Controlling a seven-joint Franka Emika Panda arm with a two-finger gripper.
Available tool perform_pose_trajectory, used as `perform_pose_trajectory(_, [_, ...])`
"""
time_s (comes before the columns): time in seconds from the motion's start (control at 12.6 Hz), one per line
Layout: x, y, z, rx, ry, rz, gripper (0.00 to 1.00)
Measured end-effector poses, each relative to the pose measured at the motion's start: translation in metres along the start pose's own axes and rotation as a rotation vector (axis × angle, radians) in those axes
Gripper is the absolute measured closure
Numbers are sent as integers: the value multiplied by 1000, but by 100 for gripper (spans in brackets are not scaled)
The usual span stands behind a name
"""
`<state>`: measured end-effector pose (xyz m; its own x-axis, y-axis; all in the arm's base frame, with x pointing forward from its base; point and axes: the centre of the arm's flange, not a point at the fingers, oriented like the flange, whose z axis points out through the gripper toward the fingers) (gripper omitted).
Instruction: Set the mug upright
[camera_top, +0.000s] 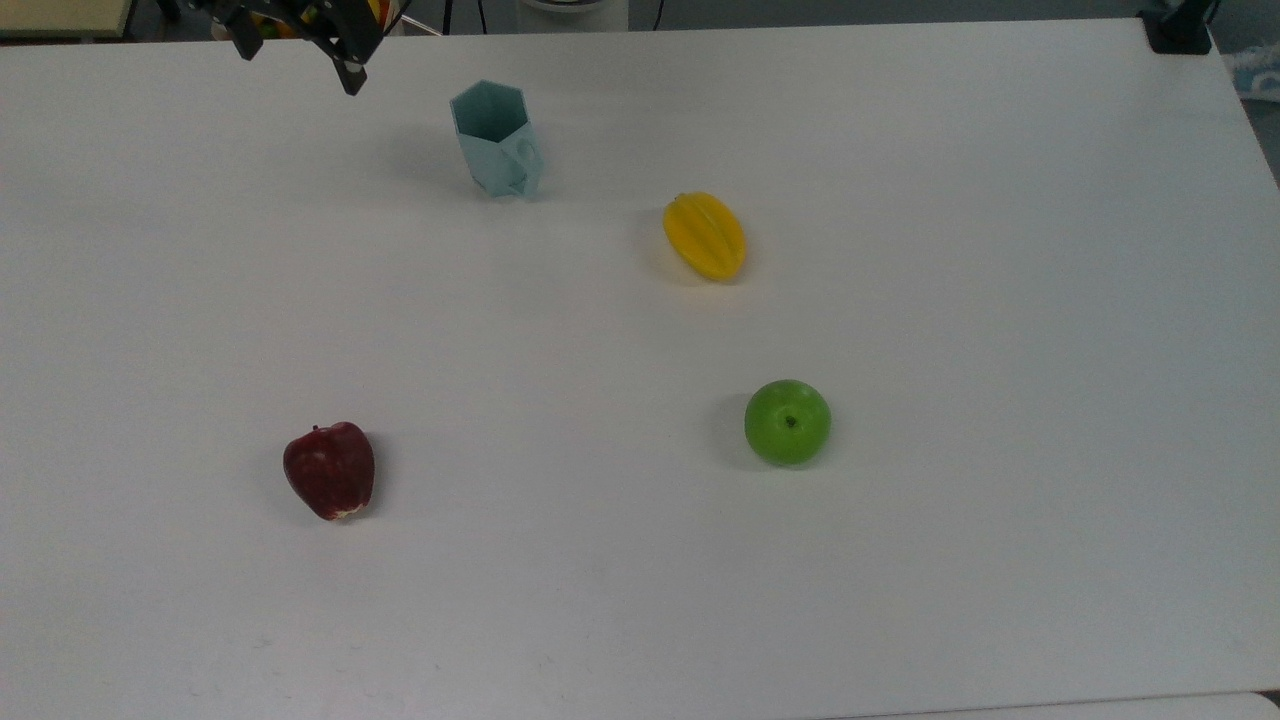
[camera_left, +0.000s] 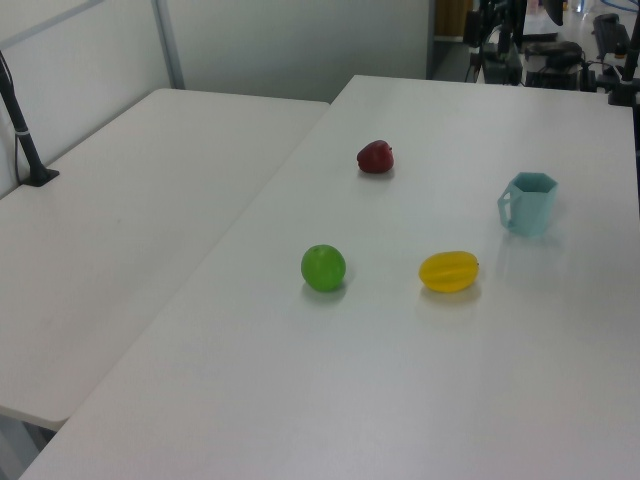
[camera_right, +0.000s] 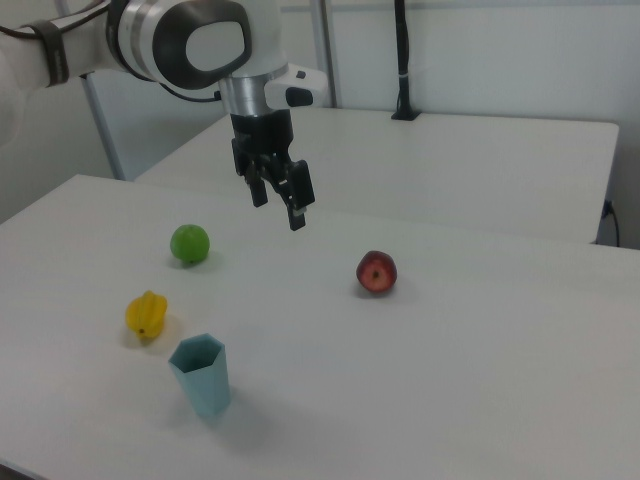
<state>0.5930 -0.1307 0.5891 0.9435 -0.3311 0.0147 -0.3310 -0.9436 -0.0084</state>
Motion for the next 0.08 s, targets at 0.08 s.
perform_pose_trajectory(0.08, [-3,6,-5,10,10,8,0])
